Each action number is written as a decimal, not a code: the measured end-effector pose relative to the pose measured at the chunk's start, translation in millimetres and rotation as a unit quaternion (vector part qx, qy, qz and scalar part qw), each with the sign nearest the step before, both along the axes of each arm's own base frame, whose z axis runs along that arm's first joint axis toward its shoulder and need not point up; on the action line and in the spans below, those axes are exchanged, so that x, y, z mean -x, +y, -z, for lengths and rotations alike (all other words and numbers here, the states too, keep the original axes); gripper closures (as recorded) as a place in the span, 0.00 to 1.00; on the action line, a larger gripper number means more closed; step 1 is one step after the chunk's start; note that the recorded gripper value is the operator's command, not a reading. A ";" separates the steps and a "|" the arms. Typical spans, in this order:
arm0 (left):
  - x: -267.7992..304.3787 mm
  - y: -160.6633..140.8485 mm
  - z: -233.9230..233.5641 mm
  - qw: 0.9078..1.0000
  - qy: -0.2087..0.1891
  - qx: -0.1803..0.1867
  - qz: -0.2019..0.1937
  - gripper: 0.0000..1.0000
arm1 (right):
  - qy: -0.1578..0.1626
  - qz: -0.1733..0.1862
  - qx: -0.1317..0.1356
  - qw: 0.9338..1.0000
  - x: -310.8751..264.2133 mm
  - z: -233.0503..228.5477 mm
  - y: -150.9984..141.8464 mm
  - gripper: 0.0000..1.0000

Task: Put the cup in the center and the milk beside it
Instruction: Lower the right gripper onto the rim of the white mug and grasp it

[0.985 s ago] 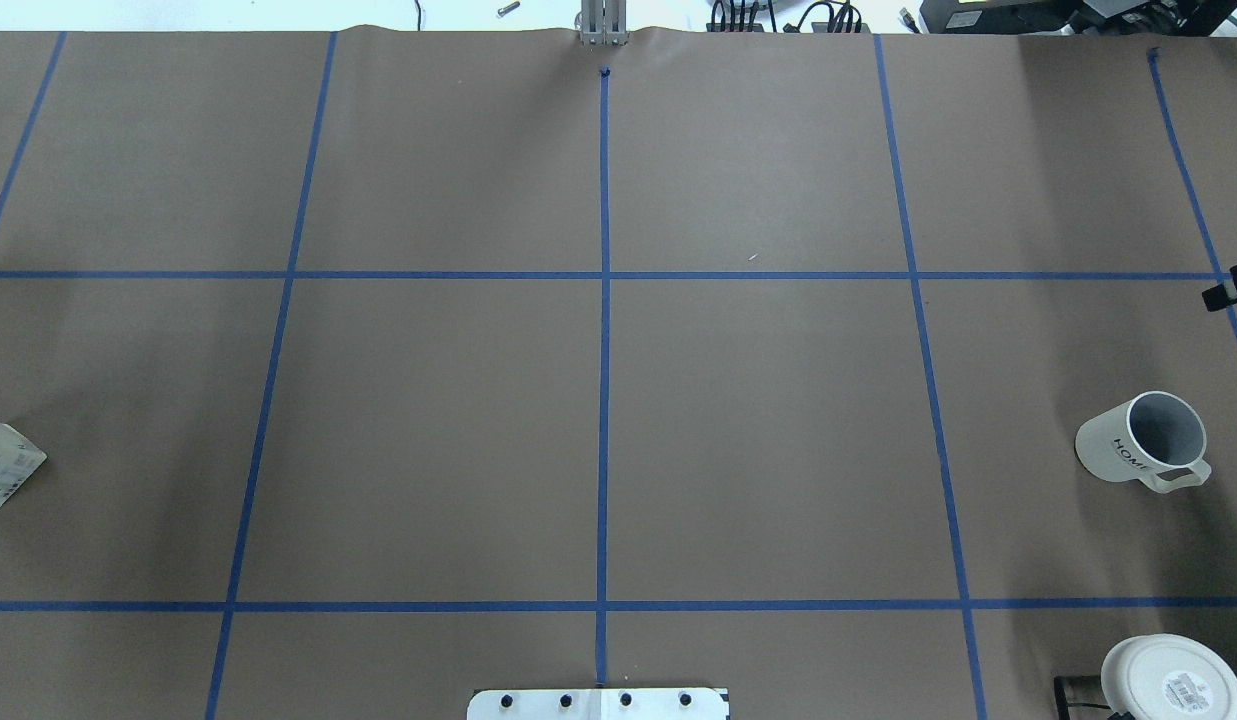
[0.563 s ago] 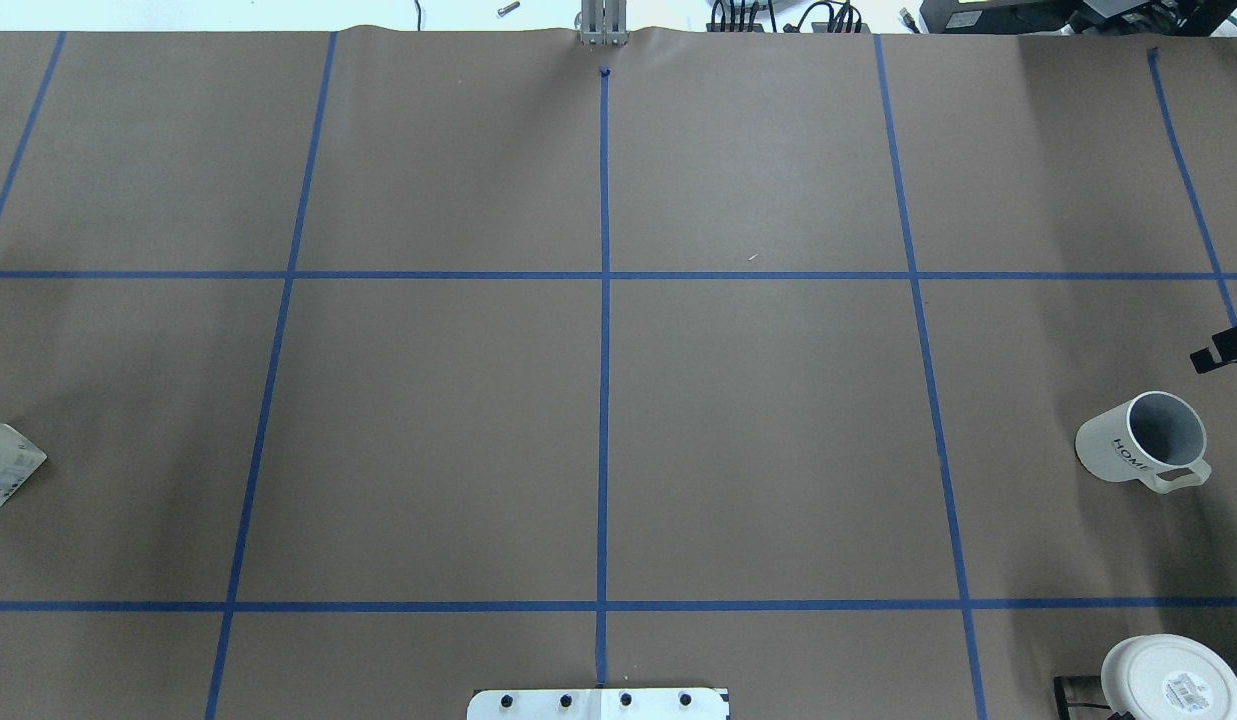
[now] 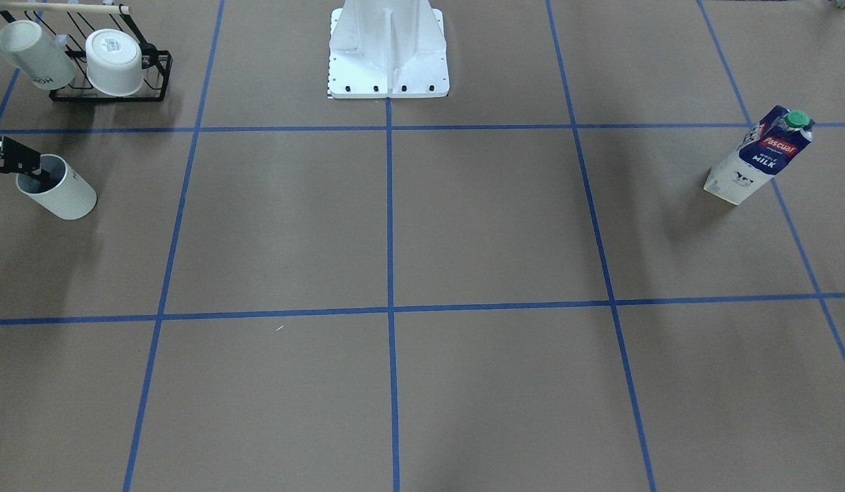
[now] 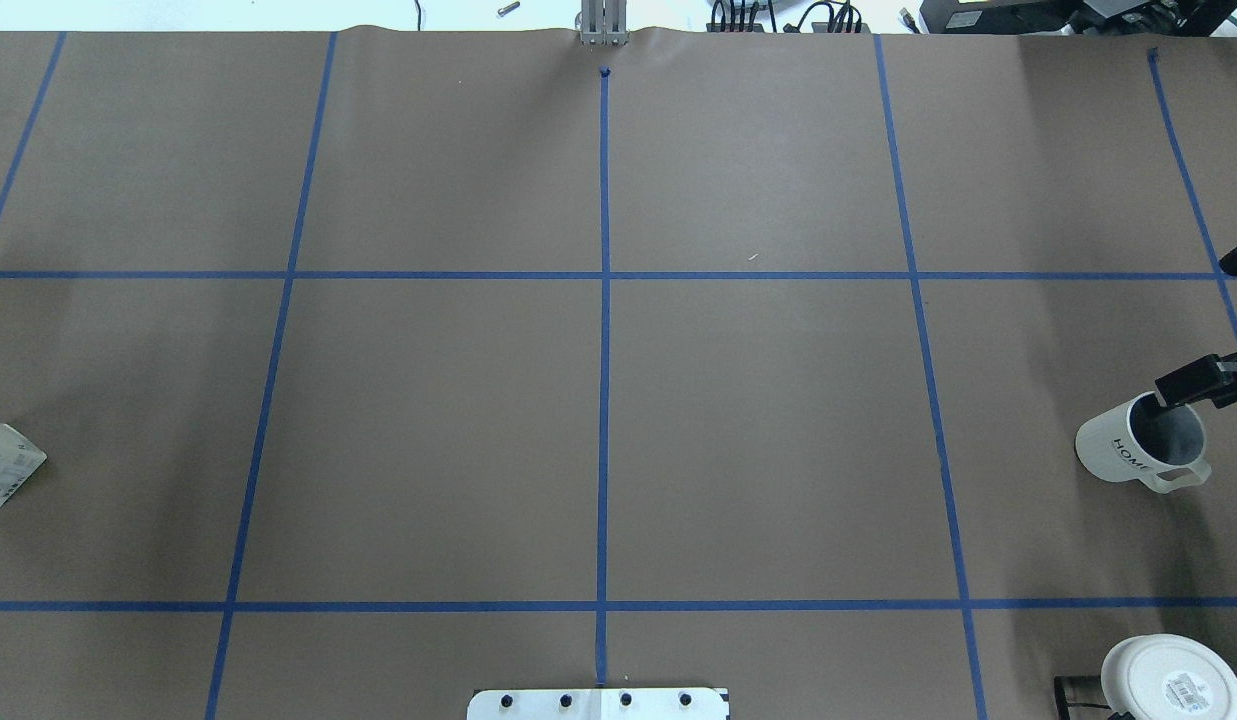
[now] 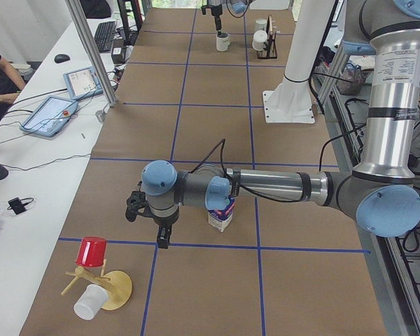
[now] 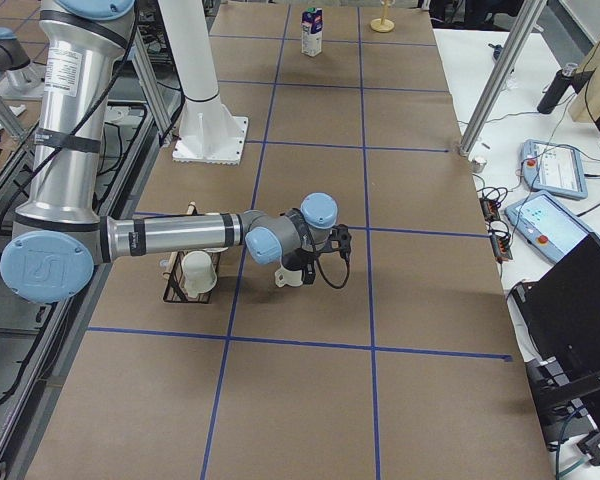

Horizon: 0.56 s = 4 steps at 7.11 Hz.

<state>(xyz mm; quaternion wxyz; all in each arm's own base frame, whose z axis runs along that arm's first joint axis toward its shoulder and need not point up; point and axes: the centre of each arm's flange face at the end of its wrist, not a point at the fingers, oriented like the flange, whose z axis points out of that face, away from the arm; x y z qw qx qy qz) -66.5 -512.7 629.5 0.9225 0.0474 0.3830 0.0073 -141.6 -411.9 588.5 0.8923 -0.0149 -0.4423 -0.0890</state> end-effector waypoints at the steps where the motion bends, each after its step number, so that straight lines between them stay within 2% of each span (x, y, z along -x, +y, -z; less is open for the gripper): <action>1: 0.0 0.1 -0.6 1.000 0.000 0.001 0.000 0.02 | 0.003 0.002 0.005 1.000 1.5 -5.6 1.8 0.03; 2: -0.1 -0.1 -0.6 1.000 0.000 0.001 0.000 0.02 | 0.006 0.004 0.010 1.000 1.6 -12.6 3.9 0.61; 3: -0.1 -0.7 0.4 1.000 0.000 0.000 0.000 0.02 | 0.008 0.006 0.014 1.000 1.1 -17.7 6.5 1.00; 4: -0.1 -1.1 1.2 1.000 0.000 -0.001 0.000 0.02 | 0.009 0.006 0.015 1.000 0.6 -20.0 8.0 1.00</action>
